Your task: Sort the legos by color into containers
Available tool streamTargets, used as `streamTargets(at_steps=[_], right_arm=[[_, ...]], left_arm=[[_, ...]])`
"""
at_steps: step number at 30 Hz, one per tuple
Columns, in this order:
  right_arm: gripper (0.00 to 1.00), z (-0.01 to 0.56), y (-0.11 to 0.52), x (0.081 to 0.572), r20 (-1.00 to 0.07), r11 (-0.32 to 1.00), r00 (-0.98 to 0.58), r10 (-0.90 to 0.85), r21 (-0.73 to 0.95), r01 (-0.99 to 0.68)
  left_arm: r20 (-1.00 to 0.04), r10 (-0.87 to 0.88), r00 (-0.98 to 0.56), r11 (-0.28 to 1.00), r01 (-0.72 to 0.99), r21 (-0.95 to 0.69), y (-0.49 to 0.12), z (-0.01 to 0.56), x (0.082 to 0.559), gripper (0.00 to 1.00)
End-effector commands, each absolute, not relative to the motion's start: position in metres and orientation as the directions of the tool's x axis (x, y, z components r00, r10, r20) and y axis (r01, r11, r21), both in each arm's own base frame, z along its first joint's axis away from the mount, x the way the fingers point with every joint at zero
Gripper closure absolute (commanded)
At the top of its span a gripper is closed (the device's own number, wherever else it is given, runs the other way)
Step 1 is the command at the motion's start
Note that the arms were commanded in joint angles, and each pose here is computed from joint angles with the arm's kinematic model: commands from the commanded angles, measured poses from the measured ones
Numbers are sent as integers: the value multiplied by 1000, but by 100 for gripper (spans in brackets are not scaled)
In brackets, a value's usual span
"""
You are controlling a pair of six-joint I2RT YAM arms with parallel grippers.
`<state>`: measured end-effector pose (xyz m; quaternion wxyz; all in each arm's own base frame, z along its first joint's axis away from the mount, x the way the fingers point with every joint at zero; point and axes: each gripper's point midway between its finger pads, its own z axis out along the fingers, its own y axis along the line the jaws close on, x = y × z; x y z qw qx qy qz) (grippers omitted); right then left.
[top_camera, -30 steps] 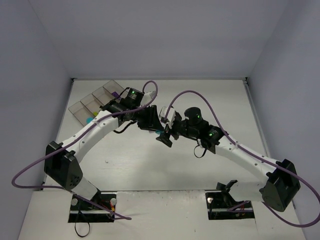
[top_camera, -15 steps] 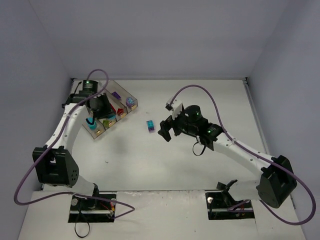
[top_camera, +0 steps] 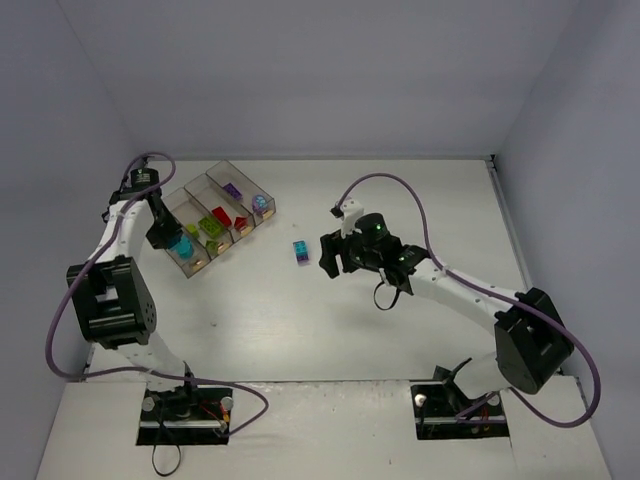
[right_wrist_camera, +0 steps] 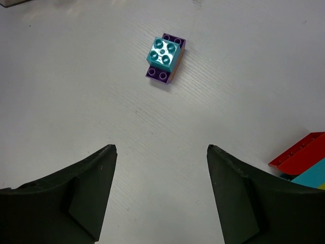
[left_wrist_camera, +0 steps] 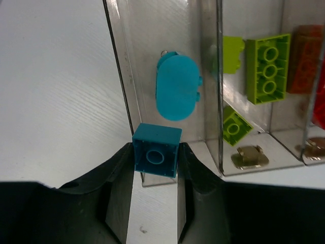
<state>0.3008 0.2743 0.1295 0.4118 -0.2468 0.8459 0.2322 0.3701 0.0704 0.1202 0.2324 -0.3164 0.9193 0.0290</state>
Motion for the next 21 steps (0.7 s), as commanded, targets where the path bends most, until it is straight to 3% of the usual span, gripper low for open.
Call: streamTargets(at_steps=[1, 13, 17, 21], right_arm=[[32, 157, 288, 323, -857, 787, -495, -141, 206, -581], [35, 139, 304, 336, -834, 802, -530, -154, 208, -560], [43, 135, 313, 345, -826, 824, -549, -130, 218, -523], [44, 138, 325, 360, -828, 850, -549, -113, 205, -485]], left_arm=[[-529, -559, -638, 786, -611, -95, 84, 138, 394, 77], [-535, -570, -624, 786, -603, -134, 80, 141, 403, 43], [-544, -577, -609, 791, -583, -186, 69, 157, 398, 36], [-550, -567, -613, 812, -529, -248, 49, 174, 389, 35]])
